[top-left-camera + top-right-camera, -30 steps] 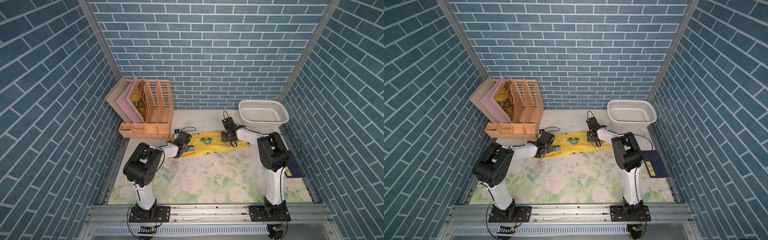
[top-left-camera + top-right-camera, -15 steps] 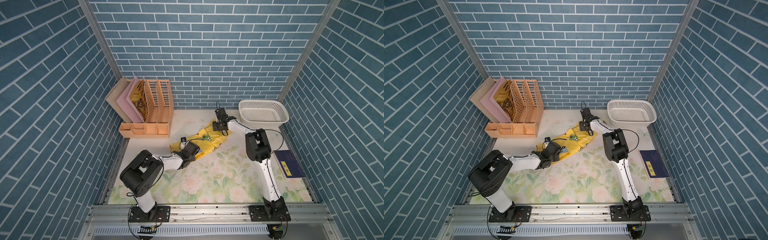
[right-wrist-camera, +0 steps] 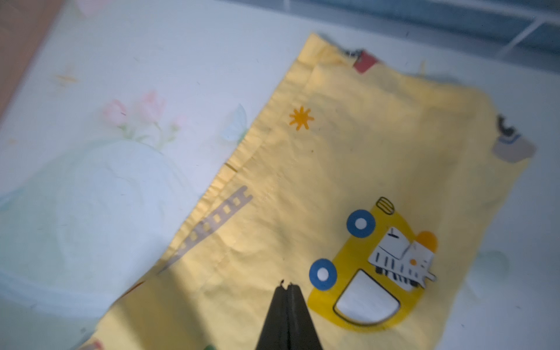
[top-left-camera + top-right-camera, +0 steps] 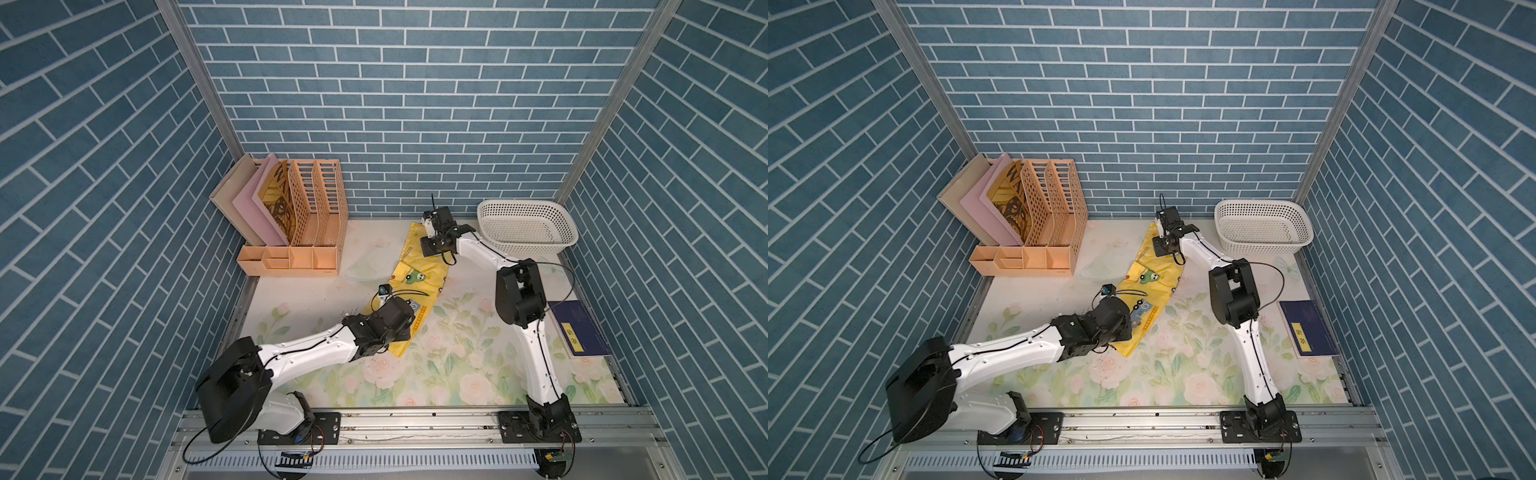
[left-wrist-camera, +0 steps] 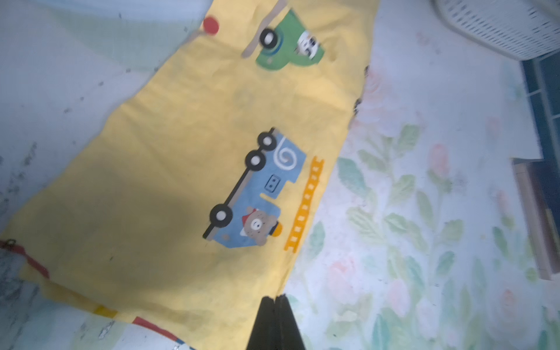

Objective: Roll up the pillowcase
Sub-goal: Adjust the pillowcase at the center of the board.

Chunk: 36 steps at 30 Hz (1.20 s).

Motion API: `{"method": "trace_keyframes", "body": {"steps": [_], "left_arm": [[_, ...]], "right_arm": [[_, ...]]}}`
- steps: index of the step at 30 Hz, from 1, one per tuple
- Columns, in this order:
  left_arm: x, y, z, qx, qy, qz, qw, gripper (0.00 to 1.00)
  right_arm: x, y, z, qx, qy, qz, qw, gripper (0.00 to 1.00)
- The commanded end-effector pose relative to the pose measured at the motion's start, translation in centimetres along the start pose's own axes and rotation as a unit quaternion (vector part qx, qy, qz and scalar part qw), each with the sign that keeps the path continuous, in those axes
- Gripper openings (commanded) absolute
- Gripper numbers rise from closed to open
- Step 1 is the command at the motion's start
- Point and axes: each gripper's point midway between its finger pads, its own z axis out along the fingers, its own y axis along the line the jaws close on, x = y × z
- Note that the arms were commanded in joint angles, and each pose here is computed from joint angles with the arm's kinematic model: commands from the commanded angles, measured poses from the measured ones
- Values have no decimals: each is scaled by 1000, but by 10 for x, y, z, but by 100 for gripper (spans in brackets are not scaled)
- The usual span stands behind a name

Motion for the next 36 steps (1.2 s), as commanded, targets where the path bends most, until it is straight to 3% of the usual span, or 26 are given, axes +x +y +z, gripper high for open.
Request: {"method": "trace_keyframes", "body": {"steps": [1, 3, 5, 7, 10, 15, 21, 25, 36], "left_arm": [[-32, 13, -4, -30, -35, 20, 999, 0], [-59, 40, -5, -41, -56, -16, 997, 0], [-87, 69, -11, -46, -102, -50, 992, 0], [-110, 97, -15, -79, -140, -56, 985, 0], [-126, 131, -10, -138, -143, -55, 979, 0], [-141, 172, -13, -166, -172, -99, 966, 0], [-131, 190, -20, -201, -173, -102, 959, 0], [-116, 193, -19, -191, -167, -94, 963, 0], [-65, 196, -17, -196, -111, -69, 972, 0]], "right_arm": [[-25, 41, -62, -59, -87, -27, 994, 12], [-7, 71, -81, -89, -108, -38, 989, 10], [21, 95, -91, -87, -111, -50, 989, 1], [51, 115, -94, -66, -101, -74, 990, 0], [82, 148, -94, -76, -75, -103, 989, 0], [129, 212, -77, -147, -1, -151, 978, 0], [179, 237, -60, -182, 59, -203, 960, 0], [210, 227, -54, -174, 98, -230, 953, 0], [271, 198, -82, -188, 162, -247, 937, 0]]}}
